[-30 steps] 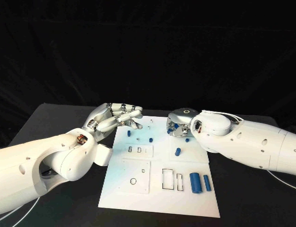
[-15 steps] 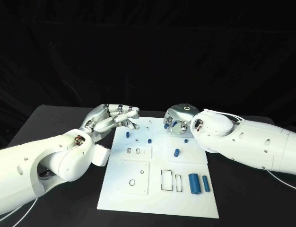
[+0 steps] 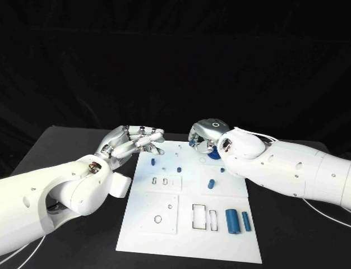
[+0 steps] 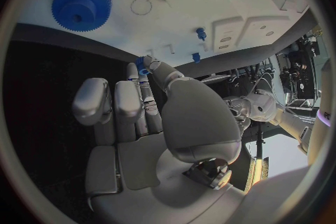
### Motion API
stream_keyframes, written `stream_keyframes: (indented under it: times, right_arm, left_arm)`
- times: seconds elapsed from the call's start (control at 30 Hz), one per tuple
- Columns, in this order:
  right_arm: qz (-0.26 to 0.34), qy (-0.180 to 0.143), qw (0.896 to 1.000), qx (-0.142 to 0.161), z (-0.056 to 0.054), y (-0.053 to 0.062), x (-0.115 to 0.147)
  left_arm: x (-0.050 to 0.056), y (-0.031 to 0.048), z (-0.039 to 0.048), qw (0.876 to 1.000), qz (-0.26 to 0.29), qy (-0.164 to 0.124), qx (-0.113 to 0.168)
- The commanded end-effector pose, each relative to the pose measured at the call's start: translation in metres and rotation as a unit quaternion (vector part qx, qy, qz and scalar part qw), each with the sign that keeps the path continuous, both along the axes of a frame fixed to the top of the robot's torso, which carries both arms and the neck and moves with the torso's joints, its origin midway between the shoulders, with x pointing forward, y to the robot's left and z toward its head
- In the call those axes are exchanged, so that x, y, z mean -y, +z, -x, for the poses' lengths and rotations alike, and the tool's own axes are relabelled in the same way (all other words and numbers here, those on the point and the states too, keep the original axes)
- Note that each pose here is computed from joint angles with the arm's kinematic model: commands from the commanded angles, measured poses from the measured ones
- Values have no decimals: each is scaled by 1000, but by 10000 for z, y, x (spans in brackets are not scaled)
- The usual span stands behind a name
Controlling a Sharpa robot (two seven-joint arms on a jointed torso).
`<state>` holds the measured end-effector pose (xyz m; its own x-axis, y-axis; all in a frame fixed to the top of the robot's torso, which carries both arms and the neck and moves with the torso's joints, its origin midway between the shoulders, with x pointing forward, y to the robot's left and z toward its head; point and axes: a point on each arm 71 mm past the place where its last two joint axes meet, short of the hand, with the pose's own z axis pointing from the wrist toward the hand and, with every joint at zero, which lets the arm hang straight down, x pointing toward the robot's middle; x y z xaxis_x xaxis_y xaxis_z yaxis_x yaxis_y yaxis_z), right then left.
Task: Assemble the parts on the task board
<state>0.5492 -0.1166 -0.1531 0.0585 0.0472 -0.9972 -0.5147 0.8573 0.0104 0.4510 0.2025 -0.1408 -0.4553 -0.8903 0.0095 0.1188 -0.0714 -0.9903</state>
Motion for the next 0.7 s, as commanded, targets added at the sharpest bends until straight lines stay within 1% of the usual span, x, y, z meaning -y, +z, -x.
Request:
stream_keyframes:
  times: [0.03, 0.17, 0.23, 0.4, 0.7]
  right_arm:
    - [-12, -8, 1000, 4, -25, -1, -37]
    - [-13, -7, 1000, -3, -44, -53, -98]
    - [-13, -9, 1000, -8, -61, -97, -121]
    - [-16, -12, 1000, -13, -80, -151, -151]
    - [-32, -5, 999, 0, -57, -141, -224]
  left_arm:
    - [11, 15, -4, 1000, 5, -6, 2]
    - [0, 35, -22, 1000, 5, -3, 5]
    - [-4, 52, -33, 1000, 4, -3, 7]
    - [-4, 78, -41, 1000, 4, -3, 10]
    - [-8, 88, -56, 1000, 4, -1, 11]
